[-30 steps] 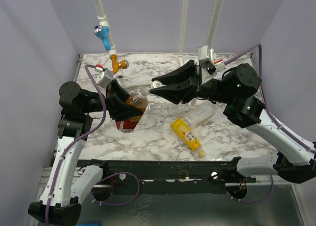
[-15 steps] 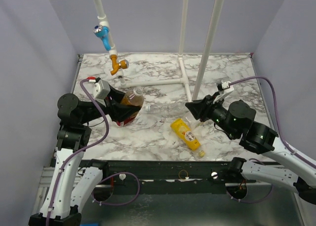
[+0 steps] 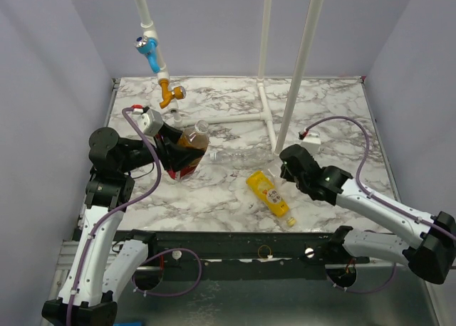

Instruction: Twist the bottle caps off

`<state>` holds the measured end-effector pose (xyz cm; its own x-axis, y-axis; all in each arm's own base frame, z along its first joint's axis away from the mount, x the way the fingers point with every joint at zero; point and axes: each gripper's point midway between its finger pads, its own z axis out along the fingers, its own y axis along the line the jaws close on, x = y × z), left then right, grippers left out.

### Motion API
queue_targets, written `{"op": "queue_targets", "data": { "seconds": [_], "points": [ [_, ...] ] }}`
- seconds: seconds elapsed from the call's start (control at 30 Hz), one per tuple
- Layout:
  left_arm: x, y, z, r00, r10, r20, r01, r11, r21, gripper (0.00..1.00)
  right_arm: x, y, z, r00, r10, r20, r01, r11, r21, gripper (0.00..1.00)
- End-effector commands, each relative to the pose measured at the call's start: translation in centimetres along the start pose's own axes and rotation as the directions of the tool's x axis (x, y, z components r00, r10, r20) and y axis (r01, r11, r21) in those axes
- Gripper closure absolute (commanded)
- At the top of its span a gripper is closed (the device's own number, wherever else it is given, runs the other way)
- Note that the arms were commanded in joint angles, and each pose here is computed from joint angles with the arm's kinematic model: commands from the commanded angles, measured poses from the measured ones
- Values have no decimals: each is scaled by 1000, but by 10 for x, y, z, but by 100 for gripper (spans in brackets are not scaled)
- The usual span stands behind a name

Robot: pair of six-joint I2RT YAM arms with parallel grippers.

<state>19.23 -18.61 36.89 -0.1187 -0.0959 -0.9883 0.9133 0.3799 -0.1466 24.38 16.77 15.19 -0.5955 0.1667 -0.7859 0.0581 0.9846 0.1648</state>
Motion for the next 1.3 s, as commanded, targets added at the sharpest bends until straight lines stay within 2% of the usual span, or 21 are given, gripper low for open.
{"op": "queue_targets", "data": {
  "seconds": [0.0, 0.1, 0.3, 0.43, 0.57, 0.87, 1.13, 1.27],
  "points": [
    [-13, -3, -3, 998, 54, 26, -54, 998, -15, 83, -6, -30, 22, 987, 160, 6, -160, 986, 43, 99],
    [-13, -2, -2, 998, 52, 25, -52, 999, -16, 83, -1, -60, 33, 968, 250, 3, -249, 961, 120, 99],
    [-15, 0, -1, 999, 50, 22, -49, 999, -13, 83, 6, -94, 46, 947, 319, 45, -319, 911, 260, 99],
    [-16, 0, -1, 998, 51, 23, -51, 999, -13, 83, 12, -135, 53, 892, 436, 117, -446, 810, 380, 99],
    [-16, -1, -1, 999, 49, 22, -49, 999, -9, 83, 9, -155, 58, 851, 485, 203, -525, 768, 367, 99],
    [-11, 0, 0, 999, 45, 14, -45, 999, -7, 83, 22, -182, 82, 839, 493, 232, -541, 704, 461, 99],
    [-11, -2, -2, 999, 49, 17, -49, 999, -6, 83, 46, -186, 92, 847, 506, 165, -506, 669, 545, 82],
    [-10, -3, -3, 998, 53, 19, -53, 999, -8, 83, 47, -181, 94, 842, 519, 143, -508, 676, 534, 65]
  ]
}}
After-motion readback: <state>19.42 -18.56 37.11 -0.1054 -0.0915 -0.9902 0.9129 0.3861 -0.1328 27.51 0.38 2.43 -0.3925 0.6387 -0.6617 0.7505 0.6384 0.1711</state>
